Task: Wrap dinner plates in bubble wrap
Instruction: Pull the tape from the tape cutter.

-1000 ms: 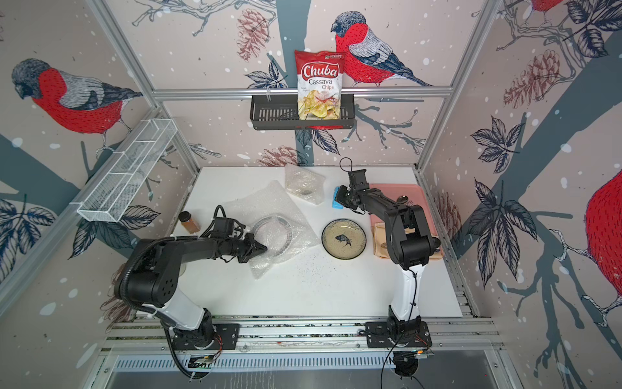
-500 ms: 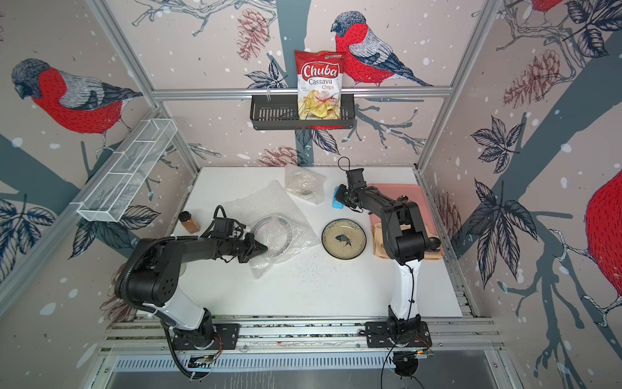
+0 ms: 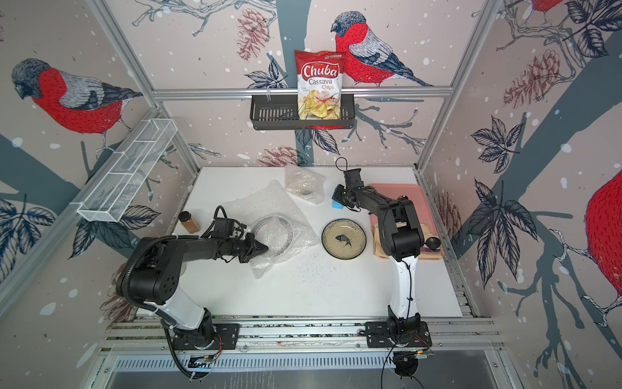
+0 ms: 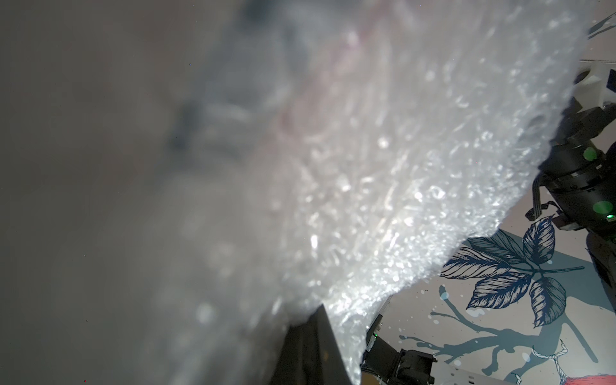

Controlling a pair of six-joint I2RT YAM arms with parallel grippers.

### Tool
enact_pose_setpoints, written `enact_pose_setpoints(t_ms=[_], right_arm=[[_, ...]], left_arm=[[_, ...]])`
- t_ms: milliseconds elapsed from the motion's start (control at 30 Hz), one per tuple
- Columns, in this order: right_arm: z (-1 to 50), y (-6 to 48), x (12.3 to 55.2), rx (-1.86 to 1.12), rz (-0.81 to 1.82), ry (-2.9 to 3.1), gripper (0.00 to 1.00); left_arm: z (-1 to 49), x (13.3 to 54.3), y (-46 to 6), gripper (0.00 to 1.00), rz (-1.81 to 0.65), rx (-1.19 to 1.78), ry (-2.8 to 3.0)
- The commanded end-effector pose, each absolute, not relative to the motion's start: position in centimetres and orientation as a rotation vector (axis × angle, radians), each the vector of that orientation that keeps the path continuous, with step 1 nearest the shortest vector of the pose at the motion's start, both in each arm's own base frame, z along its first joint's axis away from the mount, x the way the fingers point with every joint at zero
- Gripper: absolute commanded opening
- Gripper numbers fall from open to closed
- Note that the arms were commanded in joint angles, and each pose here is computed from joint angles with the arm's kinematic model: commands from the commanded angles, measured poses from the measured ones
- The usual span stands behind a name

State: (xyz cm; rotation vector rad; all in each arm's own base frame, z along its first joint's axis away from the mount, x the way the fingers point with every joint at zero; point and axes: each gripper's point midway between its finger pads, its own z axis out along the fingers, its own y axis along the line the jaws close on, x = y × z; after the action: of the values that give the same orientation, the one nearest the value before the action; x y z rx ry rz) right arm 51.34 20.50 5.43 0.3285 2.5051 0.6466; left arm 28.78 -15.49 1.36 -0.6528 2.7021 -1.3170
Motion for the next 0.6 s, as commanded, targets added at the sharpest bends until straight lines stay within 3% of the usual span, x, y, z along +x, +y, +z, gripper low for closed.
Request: enact_pose_setpoints(t_ms=[0,67,433,567], right_arm=[[4.6,20.8,50.9,0.321,0.663,2.536,0.04],[4.8,20.8,50.9,0.319,0.671,2.529,0.00],[9.1,21.5,50.2,0.339,1.035,2.396,0.00],[9.6,21.7,50.1,0.316,1.058,2.404,0.00]], left_arm=[[-3.7,24.9,-11.7,0.00,-0.910,-0.918,2.909],[-3.6,24.9,-11.7,0.00,-0.912,-0.919,2.907],[-3.7,24.9,-11.7,0.00,-0.917,-0.920,2.905],[-3.7,24.9,-11.7,0.00,-0.918,-0.920,2.903]])
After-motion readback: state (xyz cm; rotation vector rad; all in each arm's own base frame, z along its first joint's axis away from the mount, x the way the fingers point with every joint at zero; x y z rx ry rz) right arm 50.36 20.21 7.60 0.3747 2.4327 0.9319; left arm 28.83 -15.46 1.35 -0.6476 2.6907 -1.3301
